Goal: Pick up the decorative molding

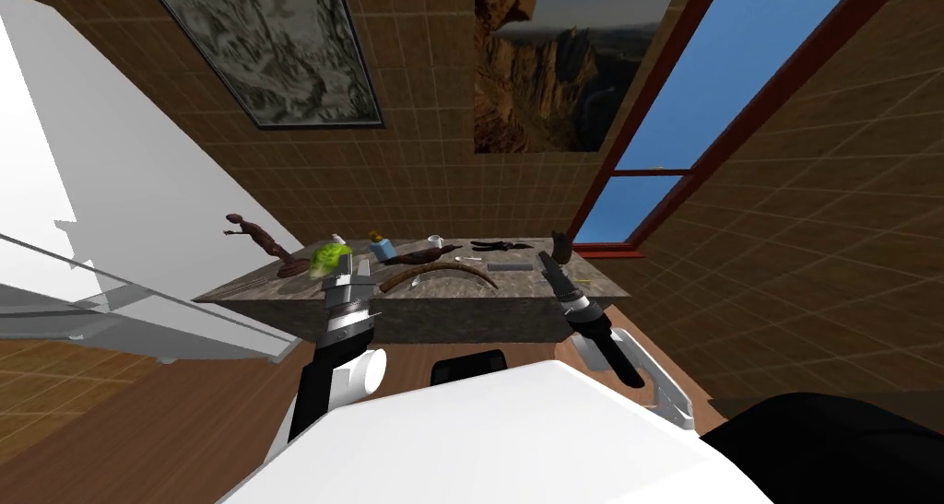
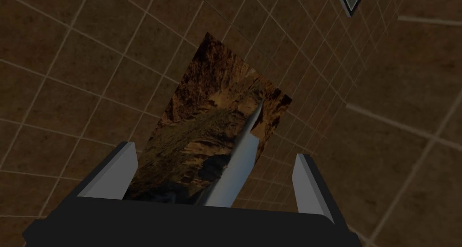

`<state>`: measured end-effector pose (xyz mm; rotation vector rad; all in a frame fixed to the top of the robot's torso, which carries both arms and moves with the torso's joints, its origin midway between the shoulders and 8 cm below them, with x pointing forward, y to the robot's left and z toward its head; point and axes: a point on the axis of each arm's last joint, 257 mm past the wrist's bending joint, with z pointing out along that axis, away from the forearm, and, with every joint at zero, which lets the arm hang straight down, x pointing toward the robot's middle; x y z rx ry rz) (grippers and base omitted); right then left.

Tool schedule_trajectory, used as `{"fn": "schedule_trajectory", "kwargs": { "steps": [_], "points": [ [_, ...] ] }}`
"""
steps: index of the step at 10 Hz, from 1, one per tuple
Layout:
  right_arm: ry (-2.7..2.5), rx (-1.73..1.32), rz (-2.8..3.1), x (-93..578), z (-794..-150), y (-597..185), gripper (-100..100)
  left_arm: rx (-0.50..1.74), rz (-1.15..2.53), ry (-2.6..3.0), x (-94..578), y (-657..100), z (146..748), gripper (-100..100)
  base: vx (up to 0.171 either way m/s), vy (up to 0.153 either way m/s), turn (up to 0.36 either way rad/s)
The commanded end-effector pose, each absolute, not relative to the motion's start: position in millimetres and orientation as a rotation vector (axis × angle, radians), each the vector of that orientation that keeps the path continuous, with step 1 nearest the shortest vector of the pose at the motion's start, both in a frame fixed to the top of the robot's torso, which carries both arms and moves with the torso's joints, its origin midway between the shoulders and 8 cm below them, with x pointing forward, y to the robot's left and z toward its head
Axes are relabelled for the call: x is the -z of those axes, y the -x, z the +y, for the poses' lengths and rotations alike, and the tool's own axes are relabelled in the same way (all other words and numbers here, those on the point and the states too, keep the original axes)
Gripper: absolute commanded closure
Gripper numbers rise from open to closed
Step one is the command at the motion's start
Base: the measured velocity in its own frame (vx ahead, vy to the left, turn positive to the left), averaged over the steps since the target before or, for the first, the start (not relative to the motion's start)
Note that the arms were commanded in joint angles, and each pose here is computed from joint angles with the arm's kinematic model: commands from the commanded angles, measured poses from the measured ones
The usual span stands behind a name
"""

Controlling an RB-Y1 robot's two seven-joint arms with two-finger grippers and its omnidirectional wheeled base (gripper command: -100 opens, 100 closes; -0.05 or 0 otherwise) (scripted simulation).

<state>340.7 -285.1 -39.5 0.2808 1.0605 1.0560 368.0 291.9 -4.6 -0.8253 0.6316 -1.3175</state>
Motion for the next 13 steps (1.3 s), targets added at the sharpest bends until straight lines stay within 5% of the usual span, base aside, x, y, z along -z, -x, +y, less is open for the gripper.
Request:
{"fn": "schedule_trajectory", "kwargs": {
  "steps": [1, 13],
  "points": [
    [-0.210, -0.971, 1.147, 61, -296, -338, -100, 1.317, 0.632, 0.825, 5, -368, 292, 0, -0.017, -0.033, 0.465],
    [0.167, -0.630, 1.580, 162, -374, -310, -100, 1.317, 0.632, 0.825, 5, -368, 292, 0, -0.014, -0.019, 0.305]
  ]
}}
